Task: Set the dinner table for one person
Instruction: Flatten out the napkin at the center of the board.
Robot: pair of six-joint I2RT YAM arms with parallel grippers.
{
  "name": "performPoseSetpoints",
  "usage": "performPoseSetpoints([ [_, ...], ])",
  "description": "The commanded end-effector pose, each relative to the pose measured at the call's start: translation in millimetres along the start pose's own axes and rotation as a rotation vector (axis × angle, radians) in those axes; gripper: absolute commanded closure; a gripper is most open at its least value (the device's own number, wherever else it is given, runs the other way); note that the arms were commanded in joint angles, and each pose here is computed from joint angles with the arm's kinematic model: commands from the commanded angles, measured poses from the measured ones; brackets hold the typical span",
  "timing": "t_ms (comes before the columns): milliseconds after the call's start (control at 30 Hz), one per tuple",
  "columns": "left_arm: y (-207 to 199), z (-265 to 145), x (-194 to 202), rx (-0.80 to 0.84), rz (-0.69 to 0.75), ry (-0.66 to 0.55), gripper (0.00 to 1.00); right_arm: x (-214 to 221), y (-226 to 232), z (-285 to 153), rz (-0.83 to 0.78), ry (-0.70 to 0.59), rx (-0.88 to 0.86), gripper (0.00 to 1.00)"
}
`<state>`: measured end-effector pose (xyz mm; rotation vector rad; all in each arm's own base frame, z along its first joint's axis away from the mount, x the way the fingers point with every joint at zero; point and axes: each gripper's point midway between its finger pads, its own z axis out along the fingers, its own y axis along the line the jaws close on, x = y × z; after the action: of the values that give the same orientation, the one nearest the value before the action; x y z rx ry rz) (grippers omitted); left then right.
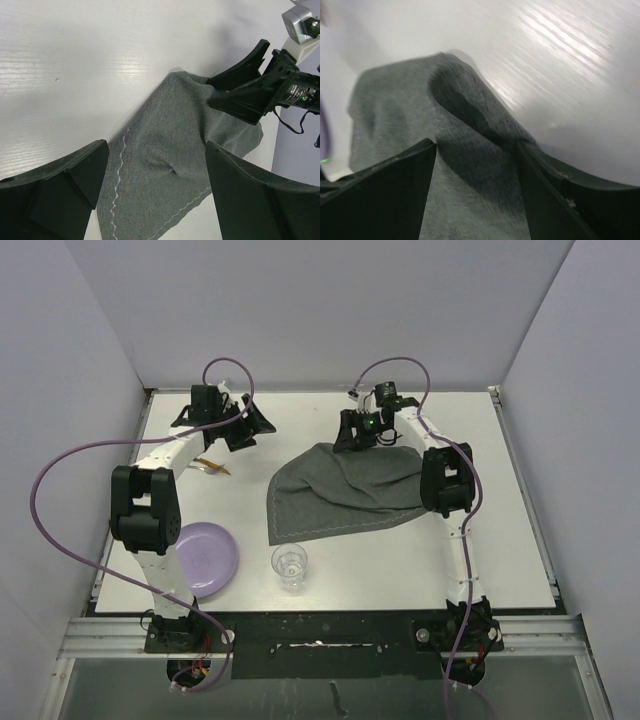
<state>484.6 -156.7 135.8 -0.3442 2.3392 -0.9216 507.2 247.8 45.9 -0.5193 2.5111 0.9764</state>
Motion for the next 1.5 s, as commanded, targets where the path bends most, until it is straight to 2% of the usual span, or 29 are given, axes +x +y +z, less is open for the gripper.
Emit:
performPoseSetpoints([
  [0,-32,-29,-24,0.077,0.069,-0.087,0.23,-5,4,3,-0.022,-0.008,-0.032,0.36],
  [67,-32,-30,-24,0.078,0.067,-0.089,0.23,-3,4,4,-0.018,-0.002,-0.027,0.51],
  [100,-32,-32,-23,0.080,0.068,-0.091,0.23,-2,2,4,-0.014,0.002,-0.018,0.64],
  [167,-33,-33,-23,0.083,0.069,-0.094,0.23,0,3,3,-0.012,0.012,0.011,0.96],
  [200,-33,-34,-22,0.083,0.069,-0.094,0.23,0,2,1,-0.012,0.014,0.034,1.00],
  [367,-35,-38,-20,0.090,0.064,-0.098,0.23,2,18,-15,-0.050,0.012,0.101,1.00],
  [700,-46,-55,-12,0.114,0.067,-0.114,0.23,18,98,-47,-0.194,0.036,0.179,1.00],
  [867,-54,-61,-5,0.133,0.073,-0.112,0.23,56,119,-52,-0.183,0.098,0.248,1.00],
  [1233,-64,-79,0,0.141,0.093,-0.130,0.23,185,112,-54,-0.041,0.300,0.331,1.00],
  [1467,-57,-78,10,0.123,0.088,-0.120,0.22,252,121,-45,-0.052,0.388,0.372,1.00],
])
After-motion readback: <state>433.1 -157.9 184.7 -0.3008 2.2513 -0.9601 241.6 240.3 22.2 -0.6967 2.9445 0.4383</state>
